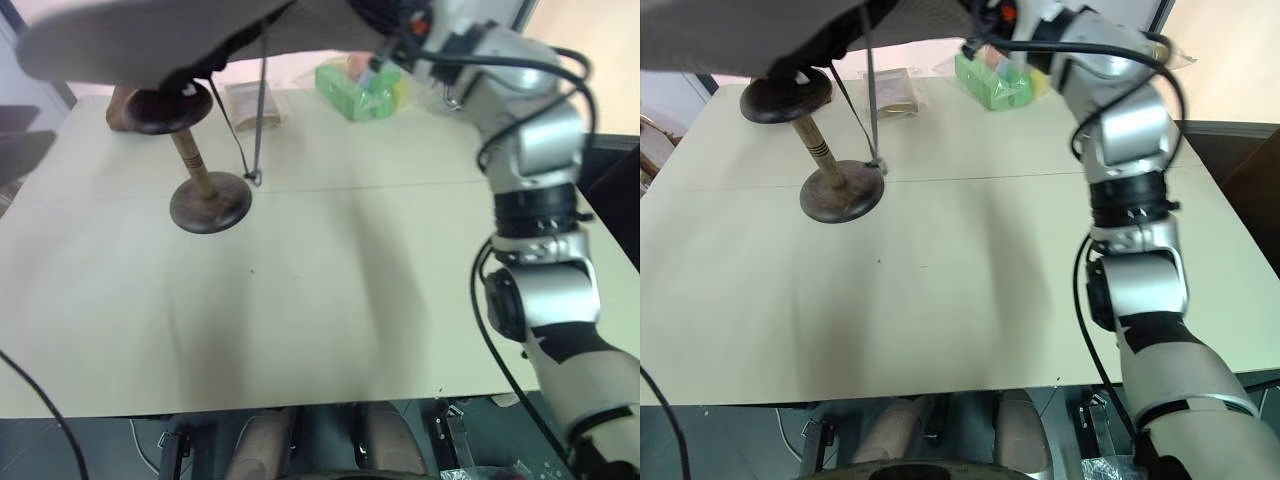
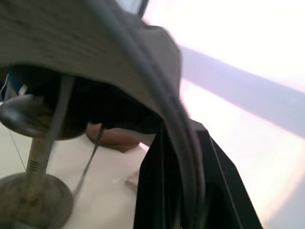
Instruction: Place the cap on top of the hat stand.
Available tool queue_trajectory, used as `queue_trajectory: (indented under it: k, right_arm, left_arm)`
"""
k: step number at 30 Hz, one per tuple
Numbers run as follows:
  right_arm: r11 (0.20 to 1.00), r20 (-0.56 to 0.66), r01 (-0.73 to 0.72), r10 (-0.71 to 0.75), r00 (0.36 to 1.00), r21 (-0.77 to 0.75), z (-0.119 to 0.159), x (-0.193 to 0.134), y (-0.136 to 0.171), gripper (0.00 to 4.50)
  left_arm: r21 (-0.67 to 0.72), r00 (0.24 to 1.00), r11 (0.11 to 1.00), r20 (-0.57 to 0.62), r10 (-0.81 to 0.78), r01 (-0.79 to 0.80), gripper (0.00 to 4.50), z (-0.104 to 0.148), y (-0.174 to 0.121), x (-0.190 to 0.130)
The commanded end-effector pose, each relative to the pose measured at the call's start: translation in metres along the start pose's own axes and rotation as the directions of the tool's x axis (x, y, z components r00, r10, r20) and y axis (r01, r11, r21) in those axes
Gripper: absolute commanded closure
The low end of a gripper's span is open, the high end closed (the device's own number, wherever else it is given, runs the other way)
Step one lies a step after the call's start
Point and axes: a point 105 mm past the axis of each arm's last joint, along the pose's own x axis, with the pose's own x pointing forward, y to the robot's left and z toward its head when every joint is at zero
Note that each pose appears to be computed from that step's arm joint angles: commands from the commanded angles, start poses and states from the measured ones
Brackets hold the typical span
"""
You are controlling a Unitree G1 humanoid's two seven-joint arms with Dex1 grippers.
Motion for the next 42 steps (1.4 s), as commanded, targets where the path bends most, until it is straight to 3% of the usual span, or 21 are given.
queue_trajectory:
  k: [1, 6, 10, 17, 23, 29, 39, 42]
  right_arm:
    - [0.998, 0.071, -0.027, 0.032, 0.997, -0.065, 0.015, 0.022, 0.012, 4.47]
    - [0.982, 0.073, -0.086, 0.099, 0.992, -0.170, 0.007, 0.041, 0.042, 4.47]
    - [0.939, 0.106, -0.165, 0.205, 0.973, -0.301, -0.007, 0.035, 0.084, 4.47]
    - [0.885, 0.091, -0.185, 0.245, 0.965, -0.427, -0.059, 0.011, 0.142, 4.47]
    - [0.927, 0.073, -0.059, 0.093, 0.993, -0.371, -0.097, -0.001, 0.147, 4.47]
    - [0.912, 0.035, -0.089, 0.113, 0.993, -0.400, -0.122, -0.013, 0.168, 4.47]
    - [0.834, 0.052, -0.100, 0.153, 0.987, -0.543, -0.120, -0.014, 0.173, 4.47]
    - [0.829, 0.054, -0.105, 0.161, 0.985, -0.550, -0.117, -0.015, 0.169, 3.55]
  left_arm:
    - [0.054, 0.998, 0.997, 0.040, 0.055, -0.058, 0.00, 0.015, -0.008, -0.019]
    - [0.033, 0.986, 0.988, 0.077, 0.146, -0.149, 0.00, 0.020, -0.010, -0.045]
    - [0.017, 0.960, 0.963, 0.086, 0.265, -0.268, 0.00, 0.022, -0.004, -0.076]
    - [0.024, 0.942, 0.945, 0.099, 0.322, -0.325, 0.00, 0.035, 0.004, -0.089]
    - [0.036, 0.958, 0.958, 0.041, 0.282, -0.284, 0.00, 0.031, 0.007, -0.077]
    - [0.073, 0.966, 0.966, -0.068, 0.251, -0.246, 0.00, 0.020, 0.009, -0.067]
    - [0.105, 0.960, 0.968, -0.139, 0.243, -0.229, 0.00, 0.007, 0.021, -0.064]
    - [0.108, 0.956, 0.967, -0.161, 0.245, -0.229, 0.00, -0.001, 0.026, -0.069]
